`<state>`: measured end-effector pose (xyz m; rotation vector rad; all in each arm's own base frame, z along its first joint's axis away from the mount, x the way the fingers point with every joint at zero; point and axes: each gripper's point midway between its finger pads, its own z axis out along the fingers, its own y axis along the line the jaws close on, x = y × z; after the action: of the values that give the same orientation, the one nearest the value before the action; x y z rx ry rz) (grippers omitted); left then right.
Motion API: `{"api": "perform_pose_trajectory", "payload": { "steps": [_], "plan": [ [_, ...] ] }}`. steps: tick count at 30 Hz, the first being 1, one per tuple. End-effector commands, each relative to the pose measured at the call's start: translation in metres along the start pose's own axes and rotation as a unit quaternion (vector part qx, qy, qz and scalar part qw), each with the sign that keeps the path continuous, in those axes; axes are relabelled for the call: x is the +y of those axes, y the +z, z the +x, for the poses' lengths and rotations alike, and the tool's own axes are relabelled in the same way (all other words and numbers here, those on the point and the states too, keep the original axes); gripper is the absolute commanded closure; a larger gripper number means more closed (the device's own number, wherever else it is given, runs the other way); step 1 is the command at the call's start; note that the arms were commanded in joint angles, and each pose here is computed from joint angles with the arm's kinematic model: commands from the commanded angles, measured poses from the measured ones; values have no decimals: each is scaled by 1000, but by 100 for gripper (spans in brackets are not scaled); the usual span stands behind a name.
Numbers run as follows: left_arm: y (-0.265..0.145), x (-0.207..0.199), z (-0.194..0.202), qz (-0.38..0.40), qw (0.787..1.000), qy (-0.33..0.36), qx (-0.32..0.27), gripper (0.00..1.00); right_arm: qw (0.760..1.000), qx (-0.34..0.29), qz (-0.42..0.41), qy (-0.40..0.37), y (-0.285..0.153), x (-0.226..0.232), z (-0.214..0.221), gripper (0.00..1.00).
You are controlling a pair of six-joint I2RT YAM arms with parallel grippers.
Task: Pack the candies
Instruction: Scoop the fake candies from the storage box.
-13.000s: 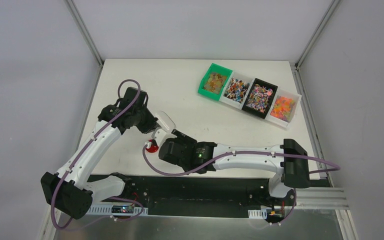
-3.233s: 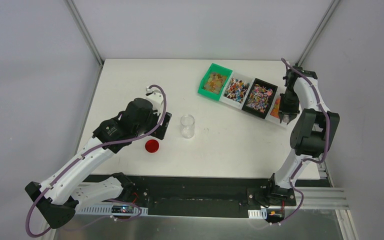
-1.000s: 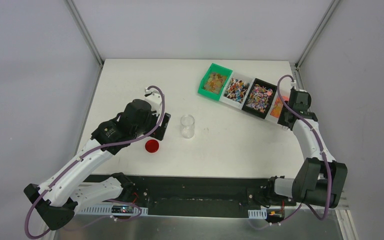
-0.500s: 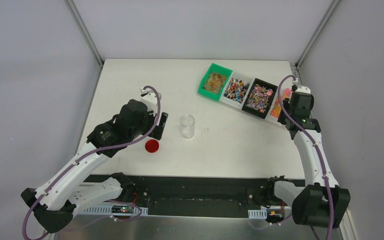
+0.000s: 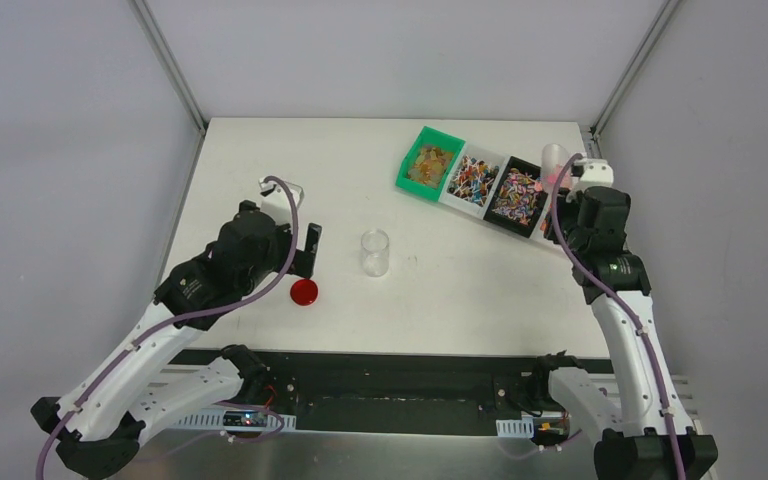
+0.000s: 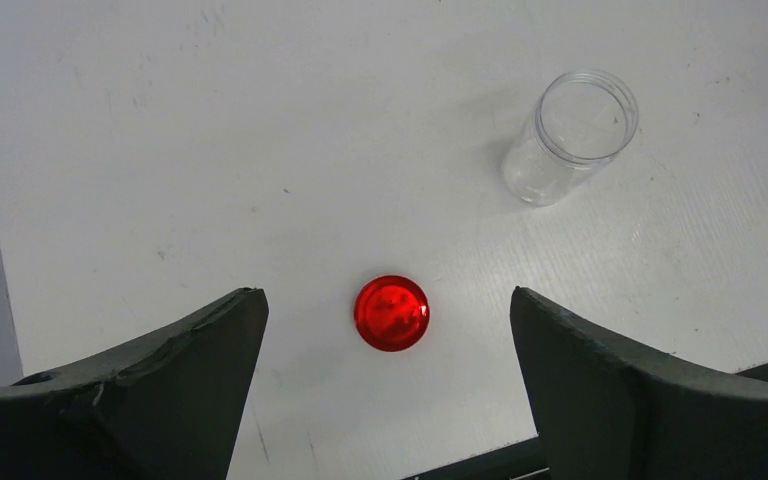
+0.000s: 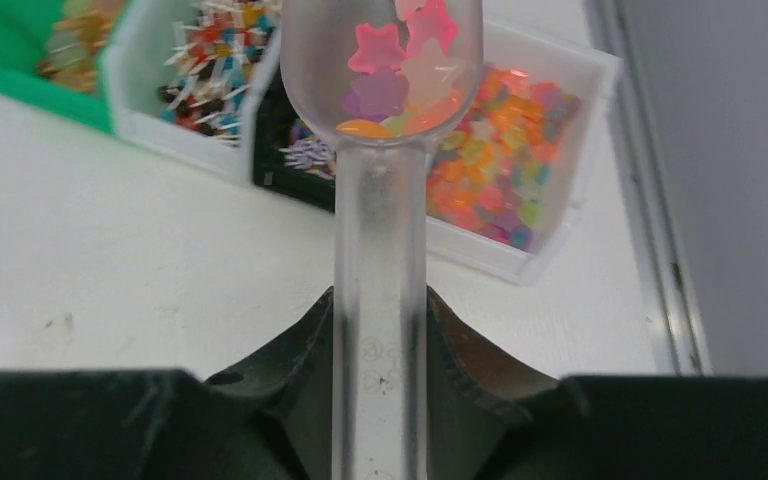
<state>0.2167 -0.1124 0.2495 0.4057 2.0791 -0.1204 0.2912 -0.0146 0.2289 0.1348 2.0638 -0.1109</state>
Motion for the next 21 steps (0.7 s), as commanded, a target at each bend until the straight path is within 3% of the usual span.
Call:
{"api": "perform_pose_trajectory", "payload": {
  "steps": [1, 7, 15, 21],
  "plan": [
    [-6, 12, -15, -27, 999, -16, -42, 4, 981, -45, -167, -94, -21, 62, -30, 100],
    [-15, 24, -19, -52, 996, -30, -63, 4, 953, -23, -239, -182, -36, 103, -20, 100],
    [-37, 43, -28, -81, 987, -64, -126, 2, 897, -28, -296, -326, -52, 146, 2, 100],
    [-38, 45, -28, -85, 986, -63, -130, 1, 852, -40, -344, -393, -62, 167, 15, 100]
  ]
}}
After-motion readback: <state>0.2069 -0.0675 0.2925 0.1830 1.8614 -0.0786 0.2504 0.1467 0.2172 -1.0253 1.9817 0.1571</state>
